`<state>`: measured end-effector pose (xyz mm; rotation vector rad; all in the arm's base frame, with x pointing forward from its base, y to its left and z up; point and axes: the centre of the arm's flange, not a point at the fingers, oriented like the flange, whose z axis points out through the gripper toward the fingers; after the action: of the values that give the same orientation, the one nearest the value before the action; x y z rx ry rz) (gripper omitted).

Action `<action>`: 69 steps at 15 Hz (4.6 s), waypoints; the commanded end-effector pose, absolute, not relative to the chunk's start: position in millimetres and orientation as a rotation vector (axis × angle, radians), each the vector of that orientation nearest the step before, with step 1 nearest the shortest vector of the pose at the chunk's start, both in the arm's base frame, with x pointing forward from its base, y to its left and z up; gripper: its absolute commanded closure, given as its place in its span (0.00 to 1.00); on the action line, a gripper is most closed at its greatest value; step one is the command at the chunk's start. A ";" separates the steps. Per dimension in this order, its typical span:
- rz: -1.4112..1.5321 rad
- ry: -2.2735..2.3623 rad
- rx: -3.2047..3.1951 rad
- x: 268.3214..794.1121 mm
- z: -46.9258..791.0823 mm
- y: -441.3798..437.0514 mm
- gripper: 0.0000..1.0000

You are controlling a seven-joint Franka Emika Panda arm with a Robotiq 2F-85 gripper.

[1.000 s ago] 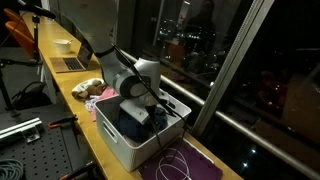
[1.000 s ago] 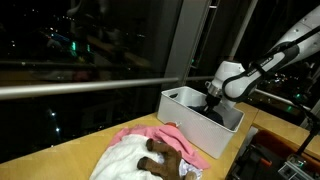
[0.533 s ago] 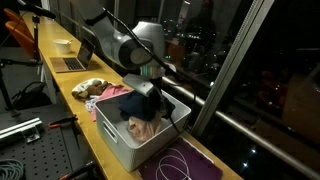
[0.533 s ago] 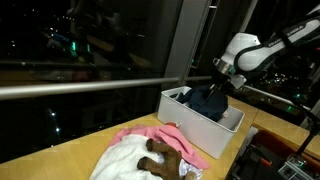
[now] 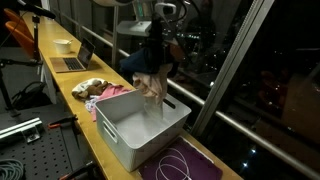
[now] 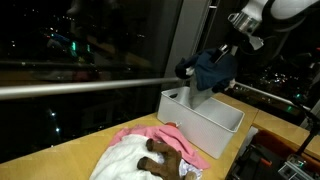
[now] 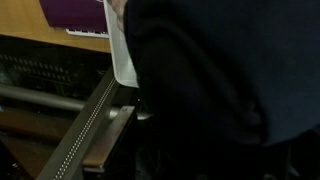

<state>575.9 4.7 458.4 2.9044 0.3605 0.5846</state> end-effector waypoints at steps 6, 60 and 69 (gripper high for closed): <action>0.721 0.625 2.852 541.1 552.1 182.9 0.98; 0.363 0.827 3.061 557.5 391.5 287.7 0.00; 0.307 0.825 3.031 533.9 339.6 324.9 0.00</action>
<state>546.2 305.5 367.4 3.0451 0.8437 0.3057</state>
